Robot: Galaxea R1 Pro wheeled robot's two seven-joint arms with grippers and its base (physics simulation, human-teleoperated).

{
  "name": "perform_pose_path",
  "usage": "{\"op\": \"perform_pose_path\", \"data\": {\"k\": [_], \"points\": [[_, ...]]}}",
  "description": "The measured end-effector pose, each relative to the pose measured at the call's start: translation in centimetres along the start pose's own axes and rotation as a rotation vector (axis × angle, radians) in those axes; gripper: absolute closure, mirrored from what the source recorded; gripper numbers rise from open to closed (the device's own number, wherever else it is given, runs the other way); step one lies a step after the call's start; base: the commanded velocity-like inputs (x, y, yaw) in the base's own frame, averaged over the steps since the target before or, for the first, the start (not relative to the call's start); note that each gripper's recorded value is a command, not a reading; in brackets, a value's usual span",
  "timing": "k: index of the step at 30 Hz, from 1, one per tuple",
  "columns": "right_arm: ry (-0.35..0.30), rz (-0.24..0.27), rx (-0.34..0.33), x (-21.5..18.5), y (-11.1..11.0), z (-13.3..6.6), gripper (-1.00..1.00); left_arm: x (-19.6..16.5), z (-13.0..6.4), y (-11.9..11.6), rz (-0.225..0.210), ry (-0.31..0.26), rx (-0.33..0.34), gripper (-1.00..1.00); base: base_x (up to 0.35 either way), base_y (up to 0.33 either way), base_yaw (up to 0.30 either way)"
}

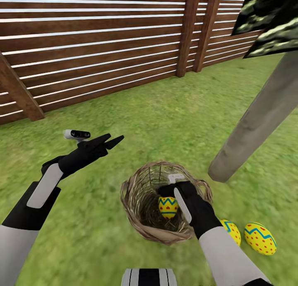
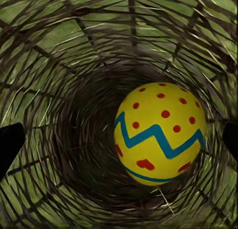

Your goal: Take the three Easter eggs out of the wicker basket on the lawn in the garden, then place them on the lawn next to a single tree (choose any tree) so that all three eggs are next to the same tree and none are left in the basket.

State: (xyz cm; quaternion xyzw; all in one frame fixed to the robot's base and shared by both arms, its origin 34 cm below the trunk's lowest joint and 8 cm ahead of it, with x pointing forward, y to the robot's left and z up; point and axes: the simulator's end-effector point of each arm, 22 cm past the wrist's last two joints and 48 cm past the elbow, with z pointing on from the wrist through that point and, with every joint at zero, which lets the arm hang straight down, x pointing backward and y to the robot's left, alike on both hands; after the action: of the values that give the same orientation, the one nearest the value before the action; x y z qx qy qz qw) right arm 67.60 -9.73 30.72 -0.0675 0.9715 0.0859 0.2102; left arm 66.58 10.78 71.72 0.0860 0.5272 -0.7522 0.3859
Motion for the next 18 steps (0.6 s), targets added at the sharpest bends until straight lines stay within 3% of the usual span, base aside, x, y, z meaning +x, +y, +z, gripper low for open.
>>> {"op": "perform_pose_path", "data": {"k": [5,11,18], "points": [[0.003,0.001,0.056,0.1,-1.2,0.0,-1.00,0.0,0.0,-0.1,0.001,0.000,0.001,-1.00,0.000,0.000,-0.223],[0.032,0.001,0.080,1.4,-1.8,0.6,-1.00,0.0,0.0,-0.1,0.001,0.000,0.001,-1.00,0.000,0.017,-0.025],[0.017,0.003,0.086,1.9,-1.9,1.3,-1.00,0.0,0.1,-0.1,0.001,0.000,0.001,-1.00,0.000,0.222,-0.001]]}}
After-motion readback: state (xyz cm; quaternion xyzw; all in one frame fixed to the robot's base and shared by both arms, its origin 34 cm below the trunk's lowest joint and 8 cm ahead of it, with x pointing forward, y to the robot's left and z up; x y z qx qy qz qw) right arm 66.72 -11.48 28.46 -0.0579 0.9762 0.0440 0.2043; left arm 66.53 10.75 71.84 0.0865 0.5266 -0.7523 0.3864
